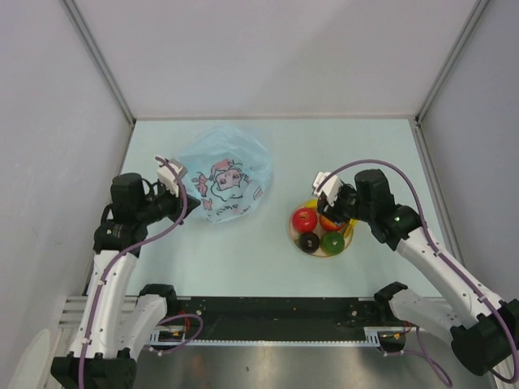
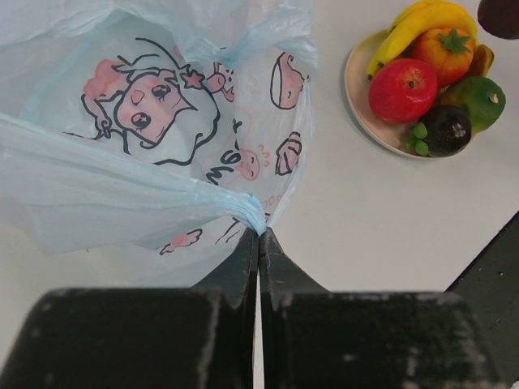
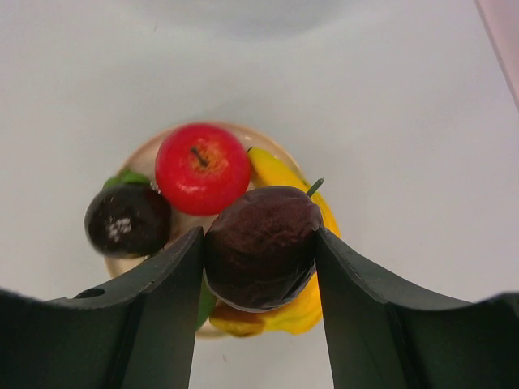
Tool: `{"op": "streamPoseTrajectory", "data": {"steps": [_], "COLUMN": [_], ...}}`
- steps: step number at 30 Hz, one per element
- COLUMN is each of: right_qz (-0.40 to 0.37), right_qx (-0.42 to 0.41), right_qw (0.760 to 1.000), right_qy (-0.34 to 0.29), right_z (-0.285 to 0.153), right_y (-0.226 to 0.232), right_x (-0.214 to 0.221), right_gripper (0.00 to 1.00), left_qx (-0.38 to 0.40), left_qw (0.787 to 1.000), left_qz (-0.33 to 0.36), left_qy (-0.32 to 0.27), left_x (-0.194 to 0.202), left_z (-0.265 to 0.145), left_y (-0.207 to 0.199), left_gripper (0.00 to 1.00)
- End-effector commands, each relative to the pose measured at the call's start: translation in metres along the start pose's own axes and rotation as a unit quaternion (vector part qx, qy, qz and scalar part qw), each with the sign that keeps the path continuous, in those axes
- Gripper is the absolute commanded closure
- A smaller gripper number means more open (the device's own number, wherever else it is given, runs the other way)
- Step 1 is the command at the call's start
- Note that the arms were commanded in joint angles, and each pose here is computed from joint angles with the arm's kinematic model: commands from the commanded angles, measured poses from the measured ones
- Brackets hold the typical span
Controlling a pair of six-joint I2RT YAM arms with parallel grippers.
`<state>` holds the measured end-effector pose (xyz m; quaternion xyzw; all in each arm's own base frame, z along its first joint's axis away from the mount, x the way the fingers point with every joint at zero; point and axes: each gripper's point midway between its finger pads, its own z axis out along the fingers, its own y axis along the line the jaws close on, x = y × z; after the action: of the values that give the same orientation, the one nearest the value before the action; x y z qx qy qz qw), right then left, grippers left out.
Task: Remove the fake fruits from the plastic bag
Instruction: Place the fake fruit on the plate.
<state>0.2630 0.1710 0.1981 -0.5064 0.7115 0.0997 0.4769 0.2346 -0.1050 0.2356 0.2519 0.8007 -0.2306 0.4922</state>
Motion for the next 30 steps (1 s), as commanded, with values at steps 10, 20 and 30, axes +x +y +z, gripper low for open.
{"op": "streamPoseTrajectory", "data": {"steps": [10,20,30], "right_qz": [-0.165,-0.261,-0.282], "right_qx": [-0.106,-0.093,-0.061], "right_qw": [0.981,0.961,0.957], "right_qy": [0.012,-0.01,-0.003], "right_z": [-0.013,0.014,0.017], "right_y": [0.062,0.072,0.063], "right_x": [0.031,0.036,0.048], "right_gripper": [0.53,0.5,0.49], "left_qx": [-0.002,-0.005,-0.014], "left_qw": [1.0,1.0,0.999], "left_qz": [-0.009,-0.009,-0.023], "left_qy": [-0.027,-0.024,-0.029], "left_x": [-0.017,-0.016,-0.011], "left_z": [0.005,0.002,-0.001], "left_y": [0.009,0.008,0.012], "left_gripper": [1.0,1.0,1.0]}}
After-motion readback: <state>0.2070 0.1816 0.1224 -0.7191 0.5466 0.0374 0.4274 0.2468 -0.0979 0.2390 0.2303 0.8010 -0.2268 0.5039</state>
